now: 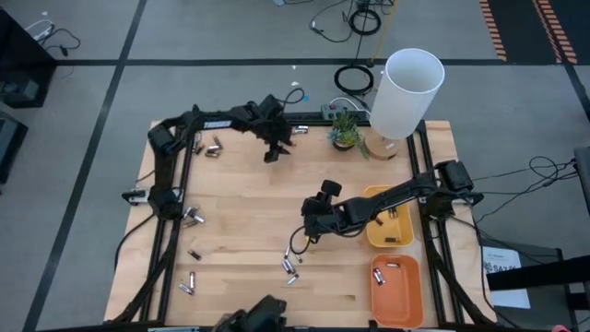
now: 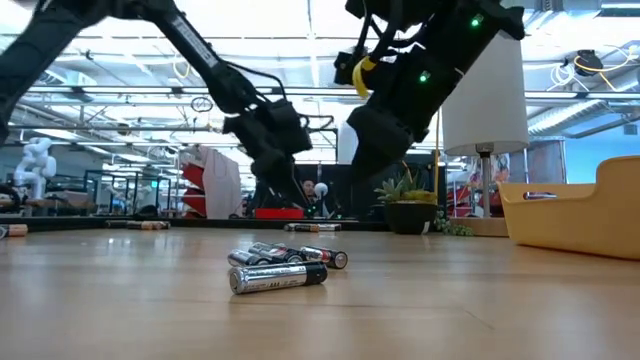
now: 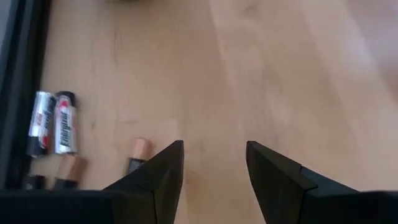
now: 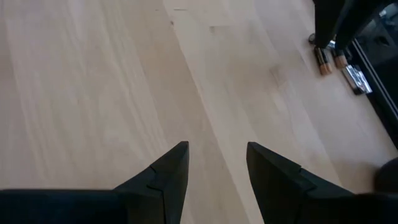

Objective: Sort batteries
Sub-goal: Put the black battery into the orange bin

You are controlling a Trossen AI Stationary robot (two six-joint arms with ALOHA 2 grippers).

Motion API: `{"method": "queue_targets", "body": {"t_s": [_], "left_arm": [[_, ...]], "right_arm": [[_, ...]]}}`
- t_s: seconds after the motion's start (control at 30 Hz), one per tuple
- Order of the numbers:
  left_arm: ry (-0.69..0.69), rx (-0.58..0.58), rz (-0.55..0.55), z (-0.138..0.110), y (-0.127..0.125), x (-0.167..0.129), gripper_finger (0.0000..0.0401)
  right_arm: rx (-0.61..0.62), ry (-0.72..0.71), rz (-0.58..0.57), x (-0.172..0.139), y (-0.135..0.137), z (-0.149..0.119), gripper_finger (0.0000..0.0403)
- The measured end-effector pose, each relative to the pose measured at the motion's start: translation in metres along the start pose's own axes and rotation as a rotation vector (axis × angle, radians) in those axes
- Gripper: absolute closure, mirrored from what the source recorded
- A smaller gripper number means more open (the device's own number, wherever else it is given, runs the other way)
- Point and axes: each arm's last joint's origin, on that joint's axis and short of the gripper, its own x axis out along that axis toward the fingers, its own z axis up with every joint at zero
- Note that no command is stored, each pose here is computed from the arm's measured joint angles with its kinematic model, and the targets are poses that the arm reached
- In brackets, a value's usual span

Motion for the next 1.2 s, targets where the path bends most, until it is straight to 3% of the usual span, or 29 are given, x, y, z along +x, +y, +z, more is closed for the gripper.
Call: {"method": "queue_targets", "body": {"t_s": [0.17, 0.57, 0.77, 0.9, 1.07, 1.2], "left_arm": [[0.023, 0.022, -0.008, 0.004, 0.014, 0.008, 0.0216], [0.163, -0.076, -0.046, -0.007, 0.05, 0.033, 0.0216], [0.253, -0.067, 0.008, -0.006, 0.05, 0.033, 0.0221], [0.337, -0.07, 0.027, -0.006, 0.044, 0.035, 0.0248], [0.27, -0.13, -0.022, -0.001, 0.04, 0.03, 0.0271], [0.182, -0.182, 0.024, 0.022, 0.037, 0.008, 0.0273]], "right_arm": [[-0.006, 0.002, 0.006, -0.005, 0.005, -0.003, 0.025], [-0.008, -0.014, 0.002, -0.012, 0.013, -0.006, 0.025], [-0.009, -0.015, 0.0, -0.012, 0.012, -0.006, 0.025], [-0.01, -0.015, 0.0, -0.012, 0.012, -0.006, 0.025], [-0.009, -0.014, 0.004, -0.012, 0.013, -0.006, 0.025], [-0.009, -0.013, 0.011, -0.012, 0.014, -0.006, 0.025]]}}
